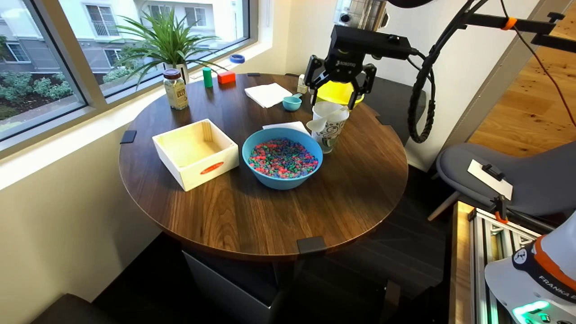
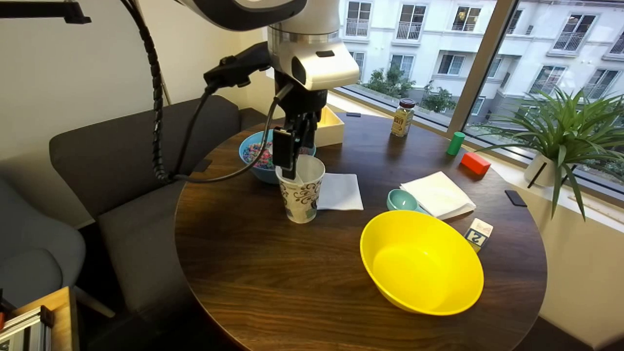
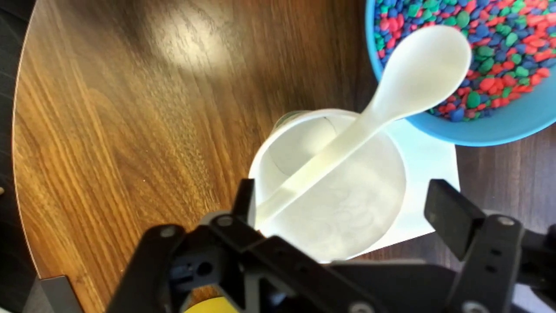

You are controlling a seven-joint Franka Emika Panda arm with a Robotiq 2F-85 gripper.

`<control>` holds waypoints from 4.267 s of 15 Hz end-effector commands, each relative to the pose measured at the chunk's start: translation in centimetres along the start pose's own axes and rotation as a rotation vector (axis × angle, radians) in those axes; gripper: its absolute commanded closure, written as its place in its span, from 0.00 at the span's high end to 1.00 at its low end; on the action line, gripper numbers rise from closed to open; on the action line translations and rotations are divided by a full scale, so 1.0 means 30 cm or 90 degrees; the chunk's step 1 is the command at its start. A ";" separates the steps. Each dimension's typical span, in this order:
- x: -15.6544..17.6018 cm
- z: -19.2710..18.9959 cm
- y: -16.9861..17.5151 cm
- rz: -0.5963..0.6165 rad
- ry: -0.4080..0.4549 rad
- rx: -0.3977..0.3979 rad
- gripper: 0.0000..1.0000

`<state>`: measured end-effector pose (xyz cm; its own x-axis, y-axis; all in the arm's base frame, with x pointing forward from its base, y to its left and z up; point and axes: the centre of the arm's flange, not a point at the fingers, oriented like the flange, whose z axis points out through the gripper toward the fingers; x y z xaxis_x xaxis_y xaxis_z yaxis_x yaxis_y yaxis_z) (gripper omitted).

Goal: Place the spoon in the cup

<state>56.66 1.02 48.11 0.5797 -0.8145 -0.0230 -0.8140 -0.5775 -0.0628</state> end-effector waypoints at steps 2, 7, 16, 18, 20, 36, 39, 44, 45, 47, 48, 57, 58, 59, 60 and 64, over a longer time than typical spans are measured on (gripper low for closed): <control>-0.005 0.014 -0.025 0.028 -0.030 0.001 0.94; 0.001 0.027 -0.027 0.039 -0.031 0.000 0.70; 0.008 0.025 -0.021 0.050 -0.027 -0.001 0.34; 0.009 0.023 -0.020 0.051 -0.026 0.000 0.24; 0.011 0.020 -0.019 0.054 -0.025 0.001 0.14; -0.119 -0.199 -0.007 0.044 0.266 -0.125 0.03; -0.129 -0.174 -0.030 0.038 0.338 -0.160 0.03; -0.133 -0.138 -0.077 0.023 0.395 -0.161 0.03; -0.134 -0.125 -0.085 0.021 0.402 -0.166 0.03; -0.134 -0.102 -0.101 0.020 0.411 -0.167 0.03; -0.134 -0.093 -0.108 0.021 0.413 -0.167 0.03; -0.139 -0.017 -0.189 0.025 0.422 -0.175 0.11; -0.143 -0.010 -0.196 0.023 0.421 -0.175 0.15; -0.148 -0.003 -0.202 0.021 0.420 -0.176 0.19; -0.151 0.003 -0.208 0.019 0.419 -0.177 0.23; -0.156 0.005 -0.214 0.023 0.409 -0.178 0.65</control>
<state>58.69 8.22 48.51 0.5002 -0.6439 0.5789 -0.8515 -0.4872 0.1938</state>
